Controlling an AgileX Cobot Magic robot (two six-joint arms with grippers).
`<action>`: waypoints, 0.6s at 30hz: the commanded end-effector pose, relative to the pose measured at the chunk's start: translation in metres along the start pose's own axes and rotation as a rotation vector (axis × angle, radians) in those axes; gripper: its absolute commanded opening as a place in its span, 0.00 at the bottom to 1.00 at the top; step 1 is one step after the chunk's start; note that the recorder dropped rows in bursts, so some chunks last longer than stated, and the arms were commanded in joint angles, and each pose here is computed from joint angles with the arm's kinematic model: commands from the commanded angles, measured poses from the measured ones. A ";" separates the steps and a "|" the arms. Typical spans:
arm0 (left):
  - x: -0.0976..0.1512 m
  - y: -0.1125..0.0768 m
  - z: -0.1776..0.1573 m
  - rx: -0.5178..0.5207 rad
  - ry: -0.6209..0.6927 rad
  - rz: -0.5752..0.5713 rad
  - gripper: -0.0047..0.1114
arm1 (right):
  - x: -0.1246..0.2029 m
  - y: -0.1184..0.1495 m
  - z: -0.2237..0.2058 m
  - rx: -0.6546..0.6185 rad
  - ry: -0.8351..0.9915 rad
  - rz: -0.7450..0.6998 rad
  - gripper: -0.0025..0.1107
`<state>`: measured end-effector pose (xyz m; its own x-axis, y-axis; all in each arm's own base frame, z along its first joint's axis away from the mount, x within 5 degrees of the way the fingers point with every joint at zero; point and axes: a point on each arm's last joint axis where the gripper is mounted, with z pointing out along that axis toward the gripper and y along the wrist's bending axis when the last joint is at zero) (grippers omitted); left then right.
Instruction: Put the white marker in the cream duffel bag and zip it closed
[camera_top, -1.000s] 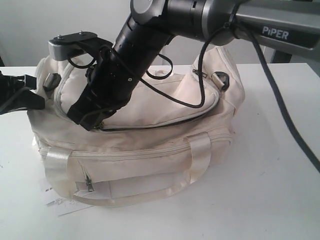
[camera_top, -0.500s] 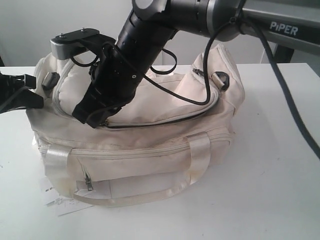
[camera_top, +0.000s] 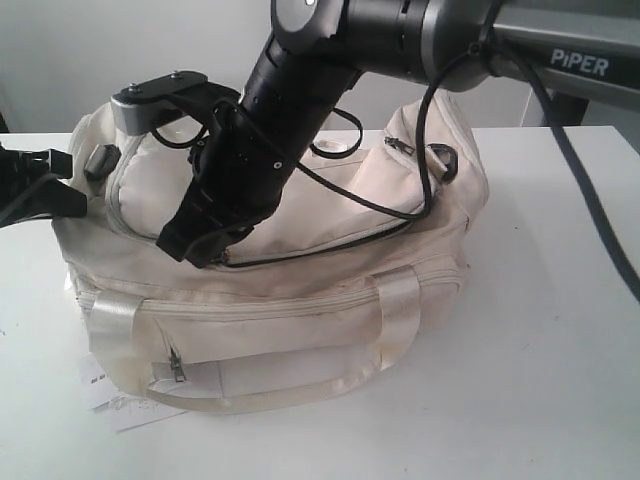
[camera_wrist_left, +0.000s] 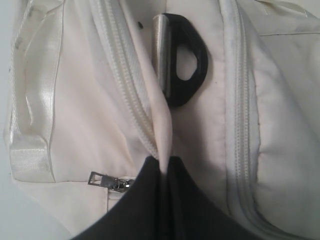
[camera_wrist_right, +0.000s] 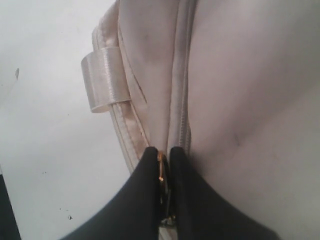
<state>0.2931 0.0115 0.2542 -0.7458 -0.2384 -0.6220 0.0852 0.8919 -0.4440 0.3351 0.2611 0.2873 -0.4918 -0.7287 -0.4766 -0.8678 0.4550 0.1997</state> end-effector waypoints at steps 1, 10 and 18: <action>-0.008 0.010 -0.003 -0.088 -0.078 0.013 0.04 | 0.010 0.007 -0.012 -0.016 0.081 -0.013 0.02; -0.008 0.010 -0.003 -0.088 -0.078 0.013 0.04 | 0.010 0.007 -0.020 0.026 0.086 -0.034 0.02; -0.008 0.010 -0.003 -0.088 -0.078 0.013 0.04 | 0.017 0.008 -0.016 0.020 0.110 -0.010 0.02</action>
<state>0.2932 0.0117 0.2543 -0.7447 -0.2391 -0.6231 0.0840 0.8926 -0.4429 0.3294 0.2533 0.2962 -0.4834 -0.7366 -0.4730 -0.8692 0.4682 0.1591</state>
